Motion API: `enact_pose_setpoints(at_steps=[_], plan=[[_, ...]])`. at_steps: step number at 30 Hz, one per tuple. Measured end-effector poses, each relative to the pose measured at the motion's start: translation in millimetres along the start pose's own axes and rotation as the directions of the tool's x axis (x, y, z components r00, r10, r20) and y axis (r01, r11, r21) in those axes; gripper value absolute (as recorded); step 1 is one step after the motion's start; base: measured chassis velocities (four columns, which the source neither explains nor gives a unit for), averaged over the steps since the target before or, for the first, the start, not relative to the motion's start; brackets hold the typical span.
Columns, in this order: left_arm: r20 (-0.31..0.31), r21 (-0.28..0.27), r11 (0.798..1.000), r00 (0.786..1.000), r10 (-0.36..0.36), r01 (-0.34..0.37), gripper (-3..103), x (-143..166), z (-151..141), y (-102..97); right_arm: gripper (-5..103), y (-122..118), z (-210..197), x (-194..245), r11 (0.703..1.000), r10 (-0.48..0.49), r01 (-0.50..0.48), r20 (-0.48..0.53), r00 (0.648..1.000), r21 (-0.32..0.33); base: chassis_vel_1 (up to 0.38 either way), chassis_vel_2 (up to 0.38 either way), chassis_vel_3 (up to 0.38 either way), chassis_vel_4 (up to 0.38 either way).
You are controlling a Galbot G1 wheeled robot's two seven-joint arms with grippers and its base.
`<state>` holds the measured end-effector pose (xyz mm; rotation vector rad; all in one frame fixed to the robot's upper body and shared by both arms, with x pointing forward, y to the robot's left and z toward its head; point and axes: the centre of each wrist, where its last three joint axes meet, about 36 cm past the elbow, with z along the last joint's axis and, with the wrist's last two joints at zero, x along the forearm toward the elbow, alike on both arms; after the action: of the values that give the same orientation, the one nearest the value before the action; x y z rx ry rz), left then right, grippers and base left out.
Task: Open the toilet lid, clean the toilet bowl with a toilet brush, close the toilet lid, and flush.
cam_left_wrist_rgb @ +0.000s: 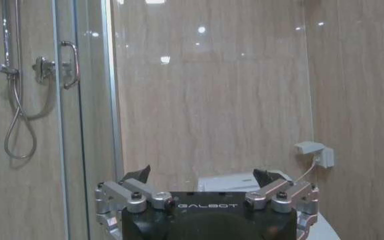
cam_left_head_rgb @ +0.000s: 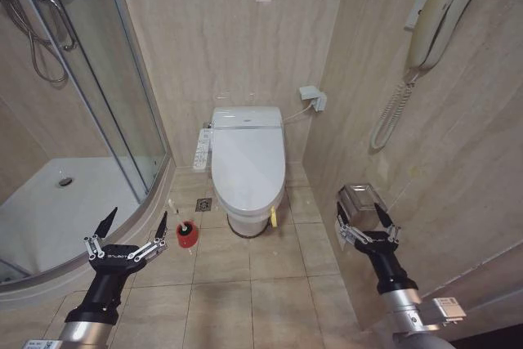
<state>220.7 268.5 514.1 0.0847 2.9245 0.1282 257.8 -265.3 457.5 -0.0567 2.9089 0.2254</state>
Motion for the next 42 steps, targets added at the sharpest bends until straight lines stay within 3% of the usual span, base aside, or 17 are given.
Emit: enact_pose_setpoints(at_steps=[19,31,42], plan=[[0.0,0.0,1.0,1.0,0.0,0.0,100,0.0,0.0,0.0,100,1.8,10.8,1.1,1.0,-0.002,0.001,0.008,1.0,0.012,-0.118,0.117,0.126,-0.118],[0.0,0.0,1.0,1.0,0.0,0.0,100,0.0,0.0,0.0,100,2.1,20.2,4.7,0.998,0.017,-0.018,0.018,1.0,0.062,-0.215,0.215,0.202,-0.214],[0.0,0.0,1.0,1.0,0.0,0.0,100,0.0,0.0,0.0,100,12.2,50.5,63.6,0.995,-0.06,0.073,-0.173,0.983,0.069,0.026,-0.036,-0.03,0.03]])
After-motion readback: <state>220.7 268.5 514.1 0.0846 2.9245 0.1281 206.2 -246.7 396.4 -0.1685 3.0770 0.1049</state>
